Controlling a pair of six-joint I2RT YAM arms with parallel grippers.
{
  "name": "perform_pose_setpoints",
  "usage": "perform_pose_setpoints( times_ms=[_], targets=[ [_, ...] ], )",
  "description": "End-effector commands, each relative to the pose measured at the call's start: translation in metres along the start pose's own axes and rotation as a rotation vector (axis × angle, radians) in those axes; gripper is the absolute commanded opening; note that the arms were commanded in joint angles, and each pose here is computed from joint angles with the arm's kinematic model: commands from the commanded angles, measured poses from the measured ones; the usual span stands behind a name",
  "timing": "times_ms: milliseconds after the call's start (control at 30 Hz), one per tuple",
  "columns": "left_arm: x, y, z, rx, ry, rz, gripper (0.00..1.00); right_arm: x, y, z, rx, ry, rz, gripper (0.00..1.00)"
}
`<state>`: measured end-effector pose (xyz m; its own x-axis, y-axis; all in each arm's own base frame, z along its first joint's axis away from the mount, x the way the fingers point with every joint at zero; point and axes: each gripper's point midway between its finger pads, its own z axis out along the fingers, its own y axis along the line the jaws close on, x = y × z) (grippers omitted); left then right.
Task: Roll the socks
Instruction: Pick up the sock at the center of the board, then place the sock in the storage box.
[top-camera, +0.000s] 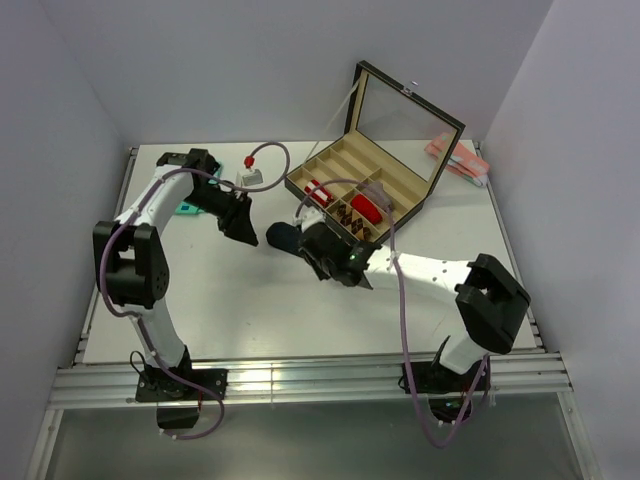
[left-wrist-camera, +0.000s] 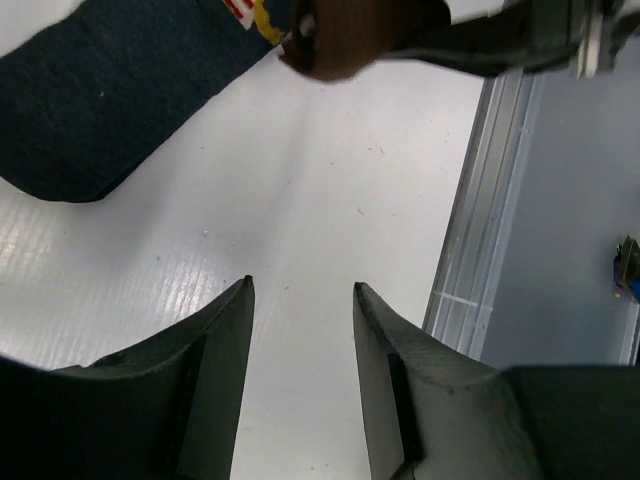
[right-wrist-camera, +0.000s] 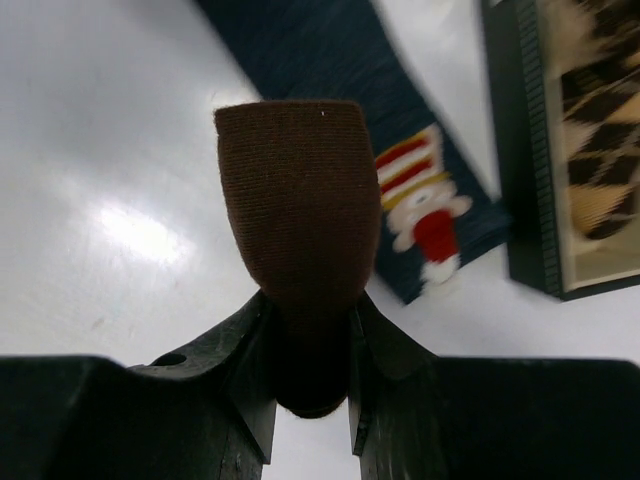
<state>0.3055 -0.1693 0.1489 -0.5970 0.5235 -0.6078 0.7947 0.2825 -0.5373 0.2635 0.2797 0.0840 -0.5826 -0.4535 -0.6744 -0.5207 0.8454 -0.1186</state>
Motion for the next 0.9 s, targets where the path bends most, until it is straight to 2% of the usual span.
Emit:
perform_pose_setpoints(
  times_ms=[0,233,300,333,367,533,867],
  targets=[
    [-0.012,-0.013,-0.009,-0.017,-0.046,0.016,0.49,-0.063,-0.036,-0.021,0.075,-0.130,0.066,0.00],
    [-0.028,-0.018,-0.029,-0.079,-0.101,0.018,0.48,-0.151,-0.119,-0.027,0.240,-0.256,0.124,0.00],
    [-0.037,-0.016,-0.038,-0.119,-0.131,0.036,0.48,-0.158,-0.138,-0.010,0.291,-0.227,0.066,0.00],
    [-0.039,-0.016,-0.041,-0.132,-0.141,0.020,0.48,-0.175,-0.156,-0.011,0.321,-0.253,0.075,0.00],
    [-0.041,-0.016,-0.046,-0.147,-0.151,0.028,0.48,-0.173,-0.164,0.007,0.338,-0.220,0.035,0.00],
    [-0.055,-0.016,-0.057,-0.191,-0.184,0.035,0.48,-0.205,-0.220,0.039,0.433,-0.239,0.016,0.00],
    [-0.069,-0.019,-0.066,-0.228,-0.221,0.060,0.48,-0.219,-0.245,0.117,0.526,-0.157,-0.160,0.00]
  ],
)
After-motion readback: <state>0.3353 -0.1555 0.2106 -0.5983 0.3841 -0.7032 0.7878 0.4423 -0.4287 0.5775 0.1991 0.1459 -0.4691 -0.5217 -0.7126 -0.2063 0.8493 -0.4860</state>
